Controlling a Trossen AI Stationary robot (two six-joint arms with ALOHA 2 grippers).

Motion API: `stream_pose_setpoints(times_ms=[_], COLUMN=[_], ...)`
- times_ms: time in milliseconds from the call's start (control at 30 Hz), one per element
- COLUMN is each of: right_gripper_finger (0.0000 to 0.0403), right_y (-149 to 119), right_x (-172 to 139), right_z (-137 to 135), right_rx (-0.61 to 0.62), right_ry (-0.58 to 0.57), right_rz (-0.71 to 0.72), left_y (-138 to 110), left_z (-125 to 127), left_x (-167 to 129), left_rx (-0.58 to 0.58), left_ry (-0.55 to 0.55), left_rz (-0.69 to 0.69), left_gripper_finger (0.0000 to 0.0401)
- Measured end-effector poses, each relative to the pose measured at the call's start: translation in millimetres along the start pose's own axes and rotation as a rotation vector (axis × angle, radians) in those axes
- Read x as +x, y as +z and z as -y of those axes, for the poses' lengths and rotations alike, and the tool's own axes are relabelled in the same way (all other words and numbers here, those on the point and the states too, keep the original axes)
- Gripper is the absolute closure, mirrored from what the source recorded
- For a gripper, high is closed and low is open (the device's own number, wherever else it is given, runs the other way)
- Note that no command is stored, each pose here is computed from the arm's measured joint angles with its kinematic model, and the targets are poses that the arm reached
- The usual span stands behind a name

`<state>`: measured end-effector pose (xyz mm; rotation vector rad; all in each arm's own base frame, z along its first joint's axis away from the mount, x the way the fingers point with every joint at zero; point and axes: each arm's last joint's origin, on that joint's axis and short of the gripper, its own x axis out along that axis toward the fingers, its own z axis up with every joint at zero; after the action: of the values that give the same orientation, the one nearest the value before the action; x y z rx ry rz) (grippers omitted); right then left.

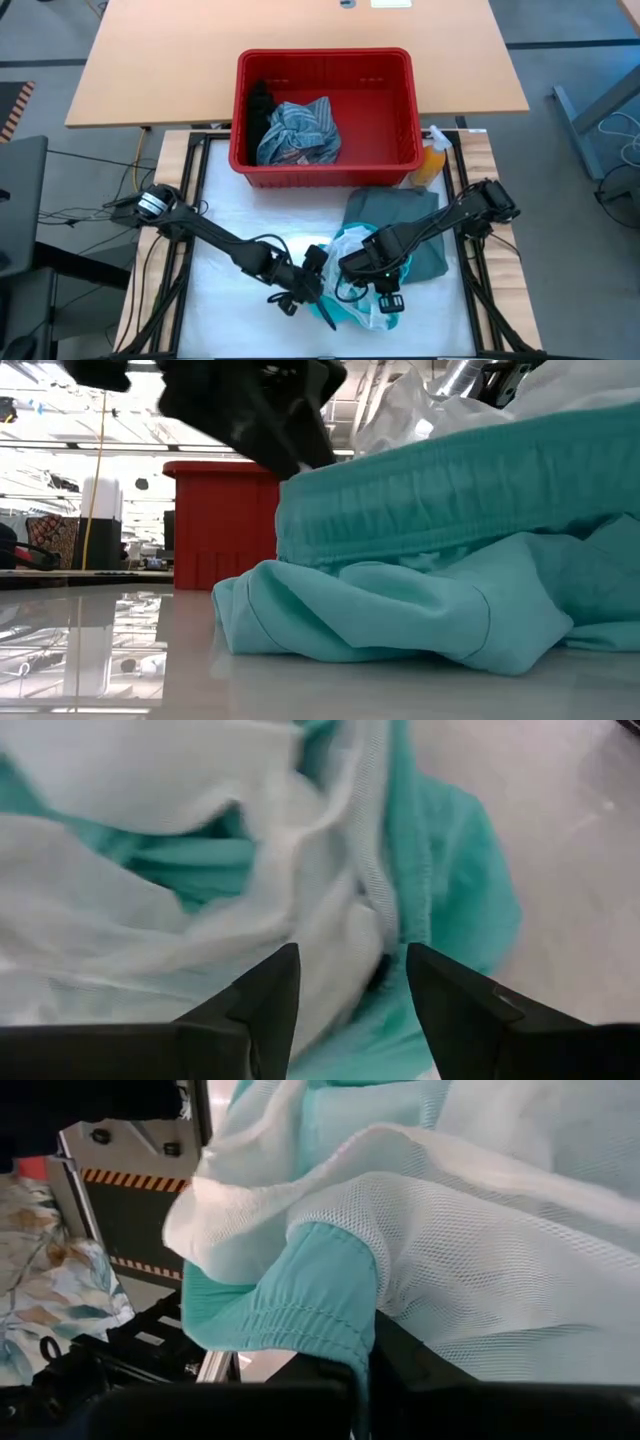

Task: Fold Laundry from Bin
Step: Remove the sky blue shorts from the red laundry bin

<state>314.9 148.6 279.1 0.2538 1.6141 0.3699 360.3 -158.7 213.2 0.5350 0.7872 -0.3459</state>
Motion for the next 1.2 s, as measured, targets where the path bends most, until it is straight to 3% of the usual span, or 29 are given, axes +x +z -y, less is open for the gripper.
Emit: stream_pose_setpoints(times_ms=[367, 700, 933, 1100, 1200], right_gripper_finger=[0.0368, 0.0367, 0.0367, 0.0367, 0.0367], right_y=[1, 3, 3, 4, 4], right_x=[-1, -2, -1, -1, -1], right_z=[2, 3, 2, 2, 3], right_rx=[0.005, 0.019, 0.029, 0.032, 0.033], right_ry=[-0.006, -0.003, -0.001, 0.001, 0.001], right_rz=[0.006, 0.021, 0.029, 0.032, 0.033], left_y=[5, -4, -2, -1, -1], left_z=[27, 23, 26, 22, 23], left_x=[-6, 23, 22, 22, 22], left_rx=[0.085, 0.086, 0.176, 0.220, 0.236], left_ry=[-0.048, 0.009, 0.052, 0.145, 0.137], left_rz=[-0.002, -0.056, -0.059, -0.078, -0.079], left_gripper_finger=[0.0241, 0.0242, 0.0242, 0.0242, 0.0242])
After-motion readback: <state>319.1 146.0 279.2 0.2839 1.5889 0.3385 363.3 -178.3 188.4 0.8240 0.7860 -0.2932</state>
